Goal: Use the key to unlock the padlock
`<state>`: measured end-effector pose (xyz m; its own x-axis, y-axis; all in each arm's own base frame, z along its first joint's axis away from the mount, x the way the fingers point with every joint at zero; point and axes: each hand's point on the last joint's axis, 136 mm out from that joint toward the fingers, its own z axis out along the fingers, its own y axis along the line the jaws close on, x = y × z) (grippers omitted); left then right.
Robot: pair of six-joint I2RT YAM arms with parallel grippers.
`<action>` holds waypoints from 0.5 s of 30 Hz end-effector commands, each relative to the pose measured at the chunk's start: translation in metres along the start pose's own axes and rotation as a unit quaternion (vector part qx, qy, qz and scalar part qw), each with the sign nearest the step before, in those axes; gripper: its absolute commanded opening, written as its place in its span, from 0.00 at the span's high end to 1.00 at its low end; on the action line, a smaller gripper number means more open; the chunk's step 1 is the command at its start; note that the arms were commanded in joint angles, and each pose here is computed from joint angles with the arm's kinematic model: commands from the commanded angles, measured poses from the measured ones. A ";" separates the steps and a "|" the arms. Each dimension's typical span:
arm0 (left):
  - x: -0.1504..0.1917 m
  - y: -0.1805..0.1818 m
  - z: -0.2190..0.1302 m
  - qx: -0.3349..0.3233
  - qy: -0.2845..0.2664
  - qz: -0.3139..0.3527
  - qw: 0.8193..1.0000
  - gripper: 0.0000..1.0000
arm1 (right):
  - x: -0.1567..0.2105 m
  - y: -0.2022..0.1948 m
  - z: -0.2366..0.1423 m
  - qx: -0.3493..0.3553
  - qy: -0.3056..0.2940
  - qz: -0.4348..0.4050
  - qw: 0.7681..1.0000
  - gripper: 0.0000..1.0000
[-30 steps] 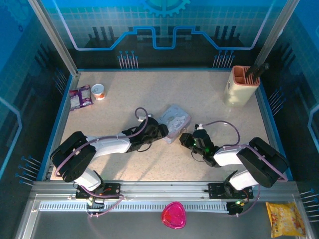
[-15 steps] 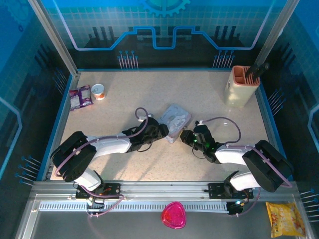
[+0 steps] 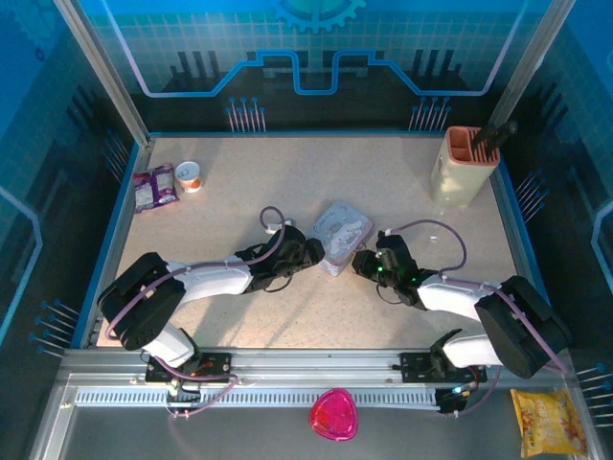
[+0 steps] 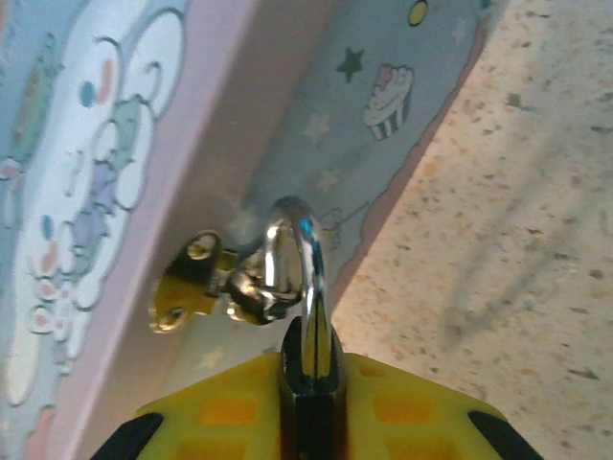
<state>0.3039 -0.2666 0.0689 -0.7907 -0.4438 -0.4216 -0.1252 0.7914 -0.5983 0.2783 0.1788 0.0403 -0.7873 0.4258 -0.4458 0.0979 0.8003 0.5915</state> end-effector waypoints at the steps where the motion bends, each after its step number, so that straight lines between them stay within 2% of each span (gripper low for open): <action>1: 0.016 0.040 0.005 -0.077 0.027 0.011 0.997 0.32 | -0.001 -0.022 -0.002 0.048 -0.004 -0.028 0.998 0.80; 15: 0.014 0.043 0.003 -0.083 0.023 0.011 0.996 0.32 | -0.002 -0.024 -0.005 0.043 -0.004 -0.042 0.998 0.71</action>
<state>0.3039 -0.2665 0.0687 -0.7919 -0.4424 -0.4210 -0.1268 0.7934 -0.5953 0.2742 0.1652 0.0282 -0.8001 0.3529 -0.4851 0.0773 0.8626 0.5000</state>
